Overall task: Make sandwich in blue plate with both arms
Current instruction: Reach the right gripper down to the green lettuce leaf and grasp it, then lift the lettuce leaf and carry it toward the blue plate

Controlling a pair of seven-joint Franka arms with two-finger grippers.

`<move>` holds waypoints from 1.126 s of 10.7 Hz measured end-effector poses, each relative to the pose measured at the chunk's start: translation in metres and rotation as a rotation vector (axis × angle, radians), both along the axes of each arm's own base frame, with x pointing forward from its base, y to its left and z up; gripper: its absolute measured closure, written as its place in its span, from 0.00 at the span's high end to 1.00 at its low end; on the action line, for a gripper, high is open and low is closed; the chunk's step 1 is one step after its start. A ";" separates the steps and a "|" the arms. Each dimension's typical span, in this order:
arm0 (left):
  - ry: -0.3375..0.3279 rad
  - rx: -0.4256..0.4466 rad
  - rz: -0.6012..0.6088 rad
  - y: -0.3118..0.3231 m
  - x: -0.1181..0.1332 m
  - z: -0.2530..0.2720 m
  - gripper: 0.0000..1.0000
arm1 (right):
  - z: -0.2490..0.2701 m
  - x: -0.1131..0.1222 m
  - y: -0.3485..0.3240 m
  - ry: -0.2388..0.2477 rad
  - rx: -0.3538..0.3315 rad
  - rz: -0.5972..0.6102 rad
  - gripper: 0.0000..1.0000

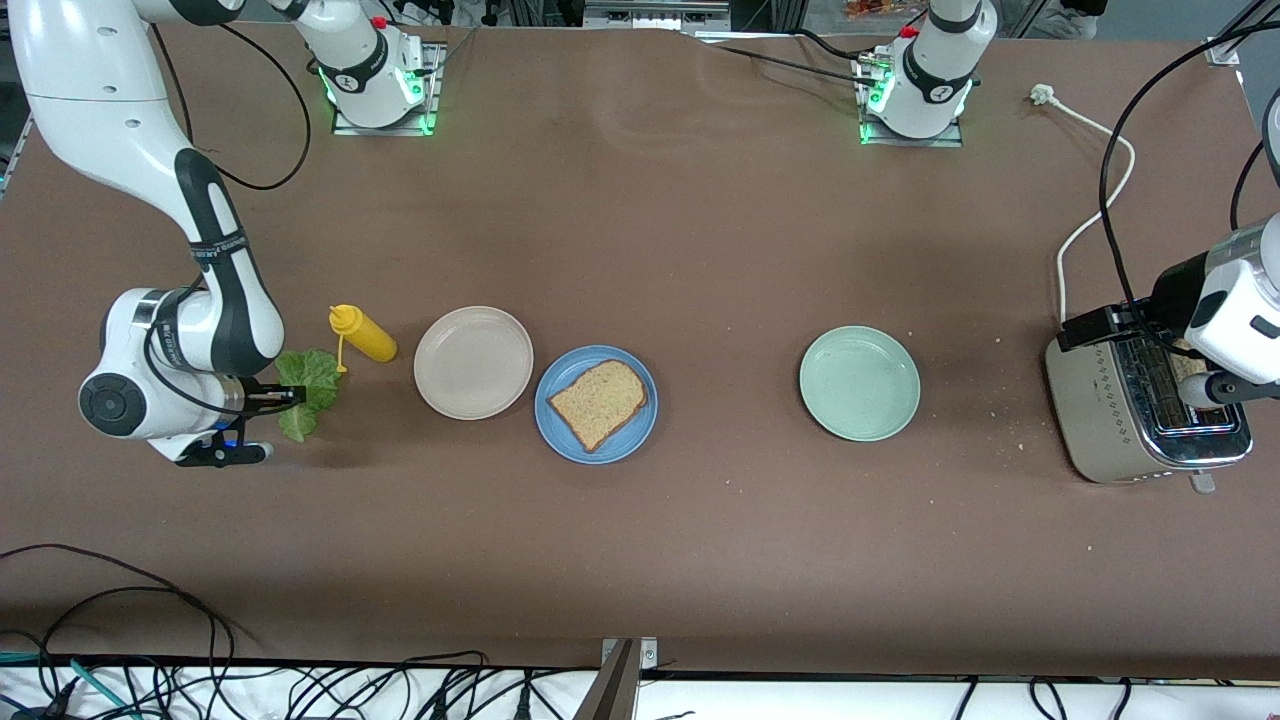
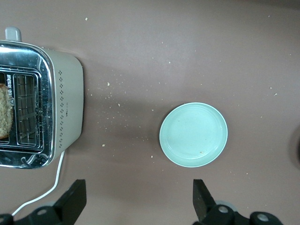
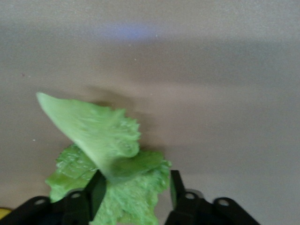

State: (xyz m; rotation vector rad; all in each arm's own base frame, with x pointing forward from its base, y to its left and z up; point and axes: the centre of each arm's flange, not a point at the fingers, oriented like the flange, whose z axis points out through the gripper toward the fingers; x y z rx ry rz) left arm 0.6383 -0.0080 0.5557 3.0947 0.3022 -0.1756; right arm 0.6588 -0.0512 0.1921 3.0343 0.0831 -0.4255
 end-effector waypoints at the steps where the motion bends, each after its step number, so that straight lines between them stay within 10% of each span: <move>1: 0.000 0.000 0.000 0.000 0.000 0.000 1.00 | -0.001 0.000 0.000 0.000 -0.003 -0.011 0.51; 5: 0.001 0.000 -0.001 0.000 0.000 -0.001 1.00 | -0.002 0.000 0.000 -0.002 -0.007 -0.025 0.07; 12: 0.002 0.000 -0.003 0.000 0.000 -0.001 1.00 | 0.140 0.009 0.001 -0.033 -0.008 -0.042 0.03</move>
